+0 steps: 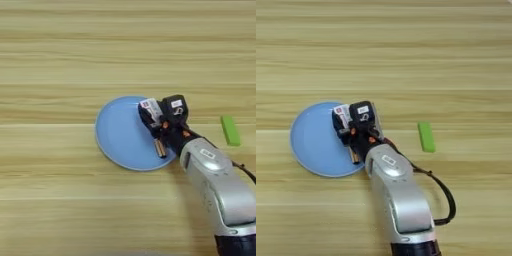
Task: Move the objects on the table
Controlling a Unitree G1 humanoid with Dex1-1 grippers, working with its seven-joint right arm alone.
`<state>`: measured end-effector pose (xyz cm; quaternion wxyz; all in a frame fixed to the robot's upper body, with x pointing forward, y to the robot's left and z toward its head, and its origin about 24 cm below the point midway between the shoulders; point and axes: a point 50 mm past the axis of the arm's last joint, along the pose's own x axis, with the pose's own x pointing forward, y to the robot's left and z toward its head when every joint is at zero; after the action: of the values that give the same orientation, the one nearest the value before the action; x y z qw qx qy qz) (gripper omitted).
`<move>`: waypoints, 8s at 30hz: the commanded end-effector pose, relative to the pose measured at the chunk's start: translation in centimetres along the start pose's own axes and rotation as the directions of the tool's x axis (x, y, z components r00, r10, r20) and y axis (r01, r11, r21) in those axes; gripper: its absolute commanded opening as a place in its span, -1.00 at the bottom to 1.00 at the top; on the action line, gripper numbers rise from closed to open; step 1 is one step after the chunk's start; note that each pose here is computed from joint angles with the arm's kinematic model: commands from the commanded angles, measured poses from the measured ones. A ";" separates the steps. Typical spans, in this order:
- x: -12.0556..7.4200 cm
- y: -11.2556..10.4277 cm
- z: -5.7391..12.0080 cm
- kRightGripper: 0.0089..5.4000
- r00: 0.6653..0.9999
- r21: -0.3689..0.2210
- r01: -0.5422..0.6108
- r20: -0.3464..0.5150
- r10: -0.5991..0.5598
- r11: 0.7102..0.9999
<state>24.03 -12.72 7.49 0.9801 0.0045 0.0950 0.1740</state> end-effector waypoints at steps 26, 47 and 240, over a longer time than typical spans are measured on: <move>0.4 -8.0 2.1 -0.22 0.956 -0.035 0.275 0.112 -0.270 0.961; 3.0 -11.3 -1.3 -0.22 0.919 -0.107 0.394 0.025 -0.394 0.913; 0.5 -0.6 -2.9 -0.54 0.993 0.005 0.013 -0.119 -0.013 1.000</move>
<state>23.34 -13.11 3.18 0.9677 -0.0005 0.1884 0.1673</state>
